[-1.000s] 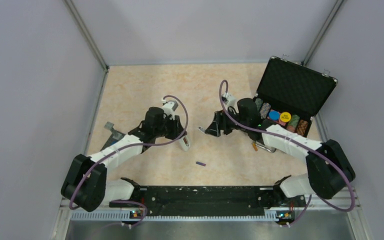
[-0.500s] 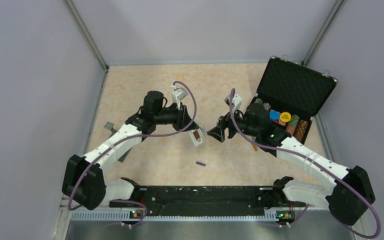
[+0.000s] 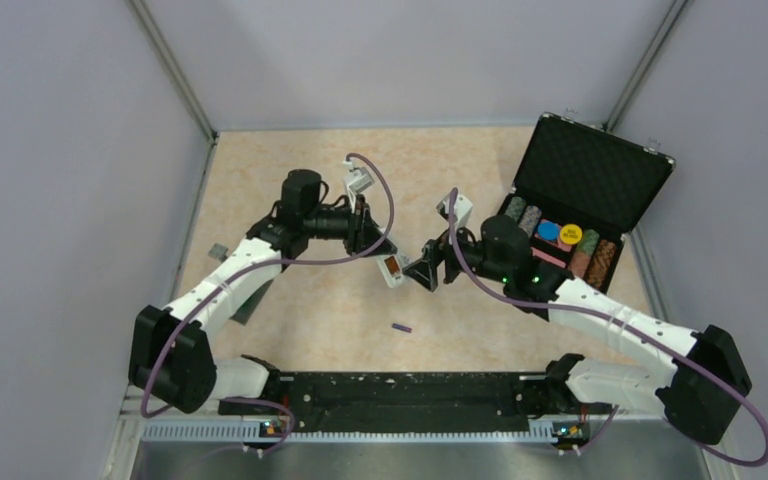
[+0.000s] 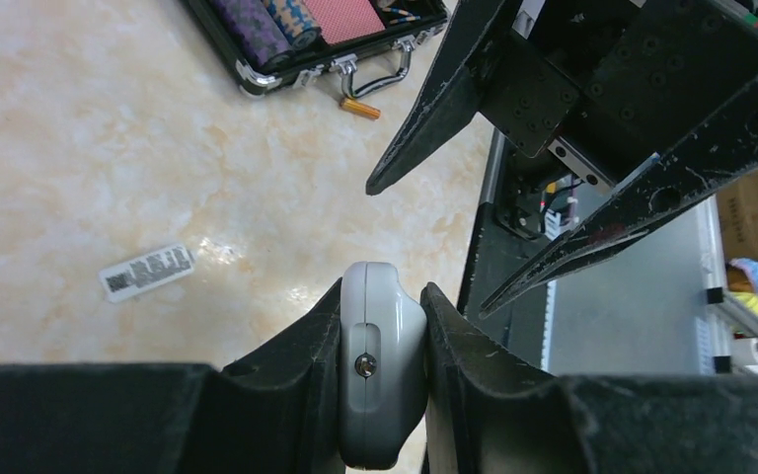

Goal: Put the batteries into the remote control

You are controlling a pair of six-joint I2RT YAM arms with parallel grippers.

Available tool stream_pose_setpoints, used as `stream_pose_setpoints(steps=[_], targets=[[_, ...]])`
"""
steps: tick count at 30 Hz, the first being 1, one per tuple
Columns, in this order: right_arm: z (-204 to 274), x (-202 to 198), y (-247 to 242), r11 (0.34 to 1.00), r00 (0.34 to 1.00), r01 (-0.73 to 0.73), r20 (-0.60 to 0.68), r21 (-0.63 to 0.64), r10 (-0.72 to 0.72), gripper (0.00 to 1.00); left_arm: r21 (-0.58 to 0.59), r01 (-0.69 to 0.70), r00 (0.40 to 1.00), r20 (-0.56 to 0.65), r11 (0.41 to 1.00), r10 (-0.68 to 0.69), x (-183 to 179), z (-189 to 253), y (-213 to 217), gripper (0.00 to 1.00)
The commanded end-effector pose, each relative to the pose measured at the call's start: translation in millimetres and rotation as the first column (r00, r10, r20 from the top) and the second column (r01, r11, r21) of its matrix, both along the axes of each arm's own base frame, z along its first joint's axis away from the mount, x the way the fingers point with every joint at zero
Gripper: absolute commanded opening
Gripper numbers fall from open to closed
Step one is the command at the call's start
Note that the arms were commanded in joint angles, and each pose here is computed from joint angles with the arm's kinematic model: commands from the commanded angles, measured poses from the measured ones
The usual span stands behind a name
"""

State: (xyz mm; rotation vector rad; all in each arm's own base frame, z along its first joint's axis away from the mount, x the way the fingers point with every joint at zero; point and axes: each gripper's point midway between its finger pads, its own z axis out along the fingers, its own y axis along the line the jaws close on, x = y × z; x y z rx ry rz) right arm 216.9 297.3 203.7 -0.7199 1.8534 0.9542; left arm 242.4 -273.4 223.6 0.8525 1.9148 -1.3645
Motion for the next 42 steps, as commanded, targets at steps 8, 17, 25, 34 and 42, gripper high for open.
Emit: stream_pose_setpoints(steps=[8,17,25,34,42], targets=[[-6.6,1.1,-2.7,0.997,0.999,0.016,-0.036,-0.071,-0.019,0.61,0.059,-0.132,0.986,0.110,0.990,0.125,33.3,6.0,21.5,0.00],[-94.4,-29.0,5.5,0.926,0.990,-0.136,-0.069,-0.352,0.119,0.54,0.199,-0.503,0.853,-0.041,0.841,0.520,83.6,-36.3,84.4,0.00],[-136.9,-60.0,38.1,0.813,0.953,-0.296,-0.100,-0.502,0.285,0.54,0.272,-0.549,0.777,-0.181,0.790,0.603,84.4,-64.2,103.9,0.00],[-160.8,-54.7,38.9,0.771,0.969,-0.240,-0.097,-0.591,0.227,0.52,0.226,-0.533,0.761,-0.291,0.815,0.579,79.7,-72.7,106.5,0.00],[-168.6,-50.5,41.7,0.745,0.978,-0.189,-0.057,-0.639,0.199,0.46,0.224,-0.551,0.743,-0.307,0.804,0.594,82.3,-75.8,110.8,0.00]])
